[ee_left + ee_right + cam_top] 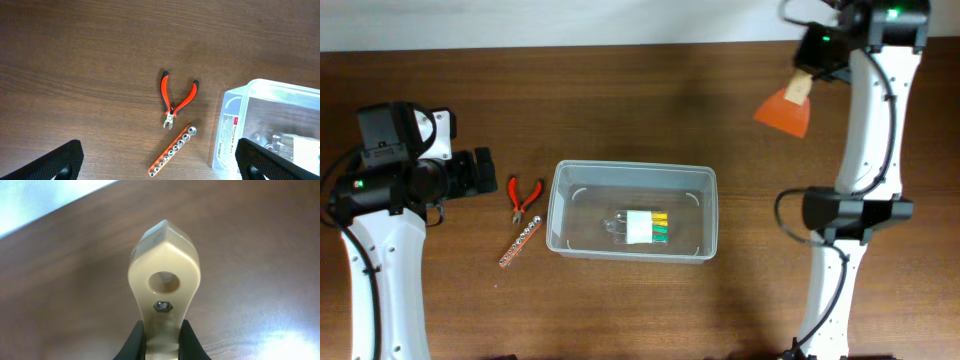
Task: Pack container
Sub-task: 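Lift the scraper with right gripper and carry it into the container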
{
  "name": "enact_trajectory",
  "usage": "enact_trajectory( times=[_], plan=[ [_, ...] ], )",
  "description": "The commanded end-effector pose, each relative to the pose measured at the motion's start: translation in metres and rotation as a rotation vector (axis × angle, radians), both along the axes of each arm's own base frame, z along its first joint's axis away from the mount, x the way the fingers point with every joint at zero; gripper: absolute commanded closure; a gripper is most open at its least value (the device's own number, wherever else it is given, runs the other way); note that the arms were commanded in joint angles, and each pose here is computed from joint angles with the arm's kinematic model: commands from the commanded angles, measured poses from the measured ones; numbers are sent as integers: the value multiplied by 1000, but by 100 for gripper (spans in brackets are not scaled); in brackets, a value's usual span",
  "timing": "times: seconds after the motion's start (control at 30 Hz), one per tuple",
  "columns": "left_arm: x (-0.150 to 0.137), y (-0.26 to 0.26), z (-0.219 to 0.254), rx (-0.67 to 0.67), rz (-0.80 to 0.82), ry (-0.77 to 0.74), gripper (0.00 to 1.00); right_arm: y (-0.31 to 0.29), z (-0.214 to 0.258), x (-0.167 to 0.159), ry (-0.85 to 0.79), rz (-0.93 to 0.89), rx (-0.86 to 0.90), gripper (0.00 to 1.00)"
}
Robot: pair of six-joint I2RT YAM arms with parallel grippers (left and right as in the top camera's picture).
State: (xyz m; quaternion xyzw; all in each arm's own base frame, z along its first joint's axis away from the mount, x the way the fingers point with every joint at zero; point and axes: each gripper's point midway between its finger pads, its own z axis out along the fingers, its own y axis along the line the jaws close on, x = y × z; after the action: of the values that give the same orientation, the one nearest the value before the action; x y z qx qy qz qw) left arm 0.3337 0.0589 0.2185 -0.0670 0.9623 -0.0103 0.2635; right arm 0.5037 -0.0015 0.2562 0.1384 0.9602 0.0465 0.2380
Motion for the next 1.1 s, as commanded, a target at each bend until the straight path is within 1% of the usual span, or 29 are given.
enact_trajectory(
  times=[0.0, 0.03, 0.2, 0.3, 0.37, 0.5, 0.6, 0.7, 0.8, 0.9, 0.97, 1.07],
  plan=[
    [2, -1, 2, -10, 3, -5, 1, 64, 47, -19, -116, 314, -79, 96],
    [2, -1, 2, -10, 3, -4, 1, 87, 53, -25, -133, 376, -86, 96],
    [-2, -2, 0, -14, 3, 13, 1, 152, 69, -51, -172, 561, -103, 96],
    [-3, -3, -1, -15, 3, 20, 1, 171, 77, -67, -181, 606, -114, 96],
    [-3, -2, -1, -9, -8, 20, 1, 177, 83, -79, -178, 626, -120, 96],
    [-3, -3, -1, -9, -8, 20, 1, 171, 88, -101, -139, 607, -114, 96],
    [-3, -3, -1, -9, -8, 20, 1, 163, 85, -122, -84, 609, -119, 96],
    [-3, -3, -1, -9, -8, 19, 1, 154, 75, -144, -23, 673, -154, 96],
    [-3, -3, -1, -9, -8, 19, 1, 155, 59, -163, 39, 786, -200, 96],
    [-3, -3, -1, -9, -8, 20, 1, 168, 36, -179, 109, 947, -251, 96],
    [-3, -3, -1, -9, -8, 19, 1, 182, 18, -185, 141, 1079, -289, 96],
    [-3, -3, -1, -9, -8, 19, 1, 201, -5, -186, 136, 1277, -351, 96]
  ],
)
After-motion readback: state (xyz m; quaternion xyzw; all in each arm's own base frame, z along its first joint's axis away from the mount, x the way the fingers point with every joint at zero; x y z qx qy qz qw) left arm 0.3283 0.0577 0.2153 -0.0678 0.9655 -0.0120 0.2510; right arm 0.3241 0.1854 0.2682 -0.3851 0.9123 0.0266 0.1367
